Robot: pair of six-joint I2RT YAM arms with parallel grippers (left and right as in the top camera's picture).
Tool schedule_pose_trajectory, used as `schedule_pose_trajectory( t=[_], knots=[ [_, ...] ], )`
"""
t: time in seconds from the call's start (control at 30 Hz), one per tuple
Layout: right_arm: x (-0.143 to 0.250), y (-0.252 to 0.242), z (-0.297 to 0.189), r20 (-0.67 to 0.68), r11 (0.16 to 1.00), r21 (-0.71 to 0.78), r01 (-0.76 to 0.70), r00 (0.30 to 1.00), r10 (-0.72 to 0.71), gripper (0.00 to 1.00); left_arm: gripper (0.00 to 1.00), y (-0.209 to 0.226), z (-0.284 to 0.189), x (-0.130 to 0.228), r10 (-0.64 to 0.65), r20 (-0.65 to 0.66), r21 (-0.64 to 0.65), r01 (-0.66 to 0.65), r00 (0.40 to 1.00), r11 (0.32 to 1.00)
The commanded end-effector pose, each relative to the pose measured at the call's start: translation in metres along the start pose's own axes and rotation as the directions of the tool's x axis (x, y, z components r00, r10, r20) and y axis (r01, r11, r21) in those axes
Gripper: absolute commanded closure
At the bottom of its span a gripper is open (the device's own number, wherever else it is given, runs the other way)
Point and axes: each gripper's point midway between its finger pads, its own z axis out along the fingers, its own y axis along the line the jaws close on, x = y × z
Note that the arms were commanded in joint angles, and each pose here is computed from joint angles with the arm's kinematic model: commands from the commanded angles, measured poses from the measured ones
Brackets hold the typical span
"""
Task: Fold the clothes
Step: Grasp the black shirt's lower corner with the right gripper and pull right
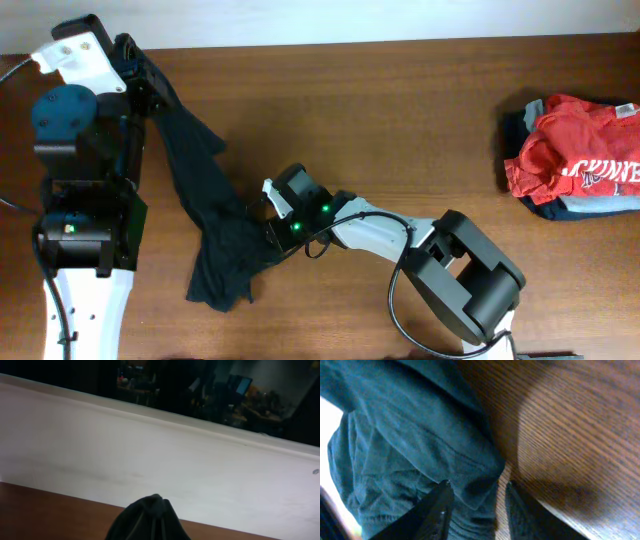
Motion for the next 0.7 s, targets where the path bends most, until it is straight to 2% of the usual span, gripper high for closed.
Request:
schedule_pose_trajectory(
  t=[0.0,0.33,0.47,0.53,0.67],
  knots=[
    [0.005,-0.002,0.007,-0.022,0.999,-0.011,-0.033,0.999,0.033,0.65,0.99,-0.002,-0.005,-0.012,-0.016,0.027,0.014,0.016,1.0,1.0],
    [0.007,0.0,0.012,-0.033,0.999,-0.041,-0.035,0.999,0.034,0.68,0.99,-0.001,-0.005,-0.01,-0.015,0.016,0.008,0.015,1.0,1.0],
    [0.008,0.001,0.012,-0.036,0.998,-0.043,-0.051,0.998,0.05,0.81,0.99,-0.001,-0.005,-0.009,-0.015,0.013,0.007,0.015,1.0,1.0],
    [0.007,0.001,0.012,-0.034,0.998,-0.042,-0.051,0.998,0.05,0.94,0.99,-0.001,-0.005,-0.009,-0.014,0.014,0.006,0.014,1.0,1.0],
    [0.0,-0.004,0.009,-0.013,0.998,-0.028,-0.057,0.998,0.057,0.96,0.99,0.001,-0.005,-0.009,0.001,0.015,-0.001,-0.001,1.0,1.0]
  ],
)
